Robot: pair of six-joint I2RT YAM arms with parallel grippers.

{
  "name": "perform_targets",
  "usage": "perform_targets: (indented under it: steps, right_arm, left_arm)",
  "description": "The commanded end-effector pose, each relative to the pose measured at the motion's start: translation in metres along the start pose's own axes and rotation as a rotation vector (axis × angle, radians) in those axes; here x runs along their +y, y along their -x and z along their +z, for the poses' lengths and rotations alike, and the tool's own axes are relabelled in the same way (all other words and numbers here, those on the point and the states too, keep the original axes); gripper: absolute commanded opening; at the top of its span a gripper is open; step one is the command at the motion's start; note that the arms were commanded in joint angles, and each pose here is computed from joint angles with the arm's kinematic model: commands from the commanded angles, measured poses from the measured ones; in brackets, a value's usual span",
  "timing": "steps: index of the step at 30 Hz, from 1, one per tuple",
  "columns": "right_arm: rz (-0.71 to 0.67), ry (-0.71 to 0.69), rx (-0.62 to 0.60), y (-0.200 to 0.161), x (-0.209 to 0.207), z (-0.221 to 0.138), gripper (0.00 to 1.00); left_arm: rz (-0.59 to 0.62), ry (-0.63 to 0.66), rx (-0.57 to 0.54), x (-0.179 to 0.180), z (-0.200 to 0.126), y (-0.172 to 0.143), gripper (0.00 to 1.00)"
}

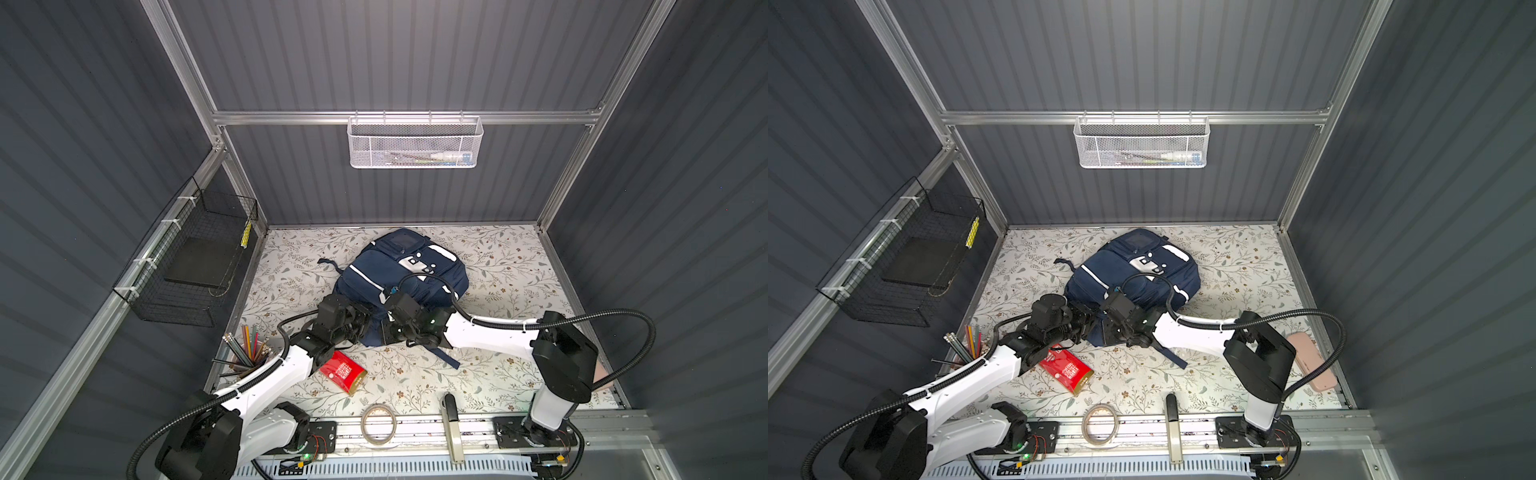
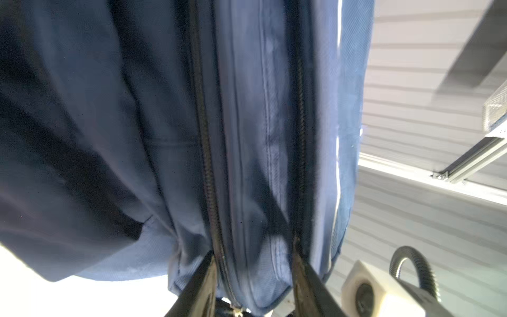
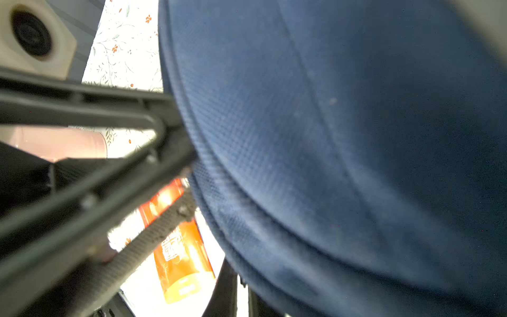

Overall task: Pack books, pencil case, and school supplies into a backpack
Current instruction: Zip the student bag at the center of the table.

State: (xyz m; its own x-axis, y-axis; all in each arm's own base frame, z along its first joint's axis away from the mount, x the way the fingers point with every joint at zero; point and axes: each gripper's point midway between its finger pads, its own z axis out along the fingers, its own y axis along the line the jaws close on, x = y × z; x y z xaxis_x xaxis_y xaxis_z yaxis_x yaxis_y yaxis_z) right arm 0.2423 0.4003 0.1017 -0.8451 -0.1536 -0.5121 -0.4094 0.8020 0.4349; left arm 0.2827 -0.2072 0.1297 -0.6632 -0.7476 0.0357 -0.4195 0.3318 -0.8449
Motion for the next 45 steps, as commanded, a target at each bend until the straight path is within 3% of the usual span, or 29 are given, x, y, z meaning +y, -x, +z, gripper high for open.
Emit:
perform_targets:
  steps: [1,4,11,13,16,31,45]
  right_arm:
    - [0.008,-0.005,-0.001,-0.001,0.003,-0.002,0.00]
    - [0.003,0.001,-0.001,-0.001,0.004,-0.003,0.00]
    - [0.022,0.044,-0.003,0.002,0.005,-0.011,0.00]
    - [0.040,0.064,-0.014,0.003,0.001,-0.019,0.00]
    - [0.020,-0.012,-0.001,0.001,-0.019,-0.028,0.00]
    - [0.137,-0.255,-0.062,0.012,-0.160,-0.086,0.00]
    - [0.217,-0.366,-0.091,0.045,-0.231,-0.102,0.00]
  left_arm:
    - [-0.006,-0.031,0.022,-0.008,0.004,-0.006,0.50]
    - [0.000,0.005,0.011,-0.001,0.008,-0.005,0.47]
    - [-0.002,-0.008,-0.021,0.001,0.014,0.001,0.00]
    - [0.006,0.013,-0.040,0.007,0.010,0.004,0.00]
    - [-0.005,0.030,-0.052,0.015,0.007,0.005,0.00]
    - [0.016,0.060,-0.054,0.019,0.003,0.005,0.00]
    - [0.025,0.066,-0.079,0.018,-0.008,0.008,0.00]
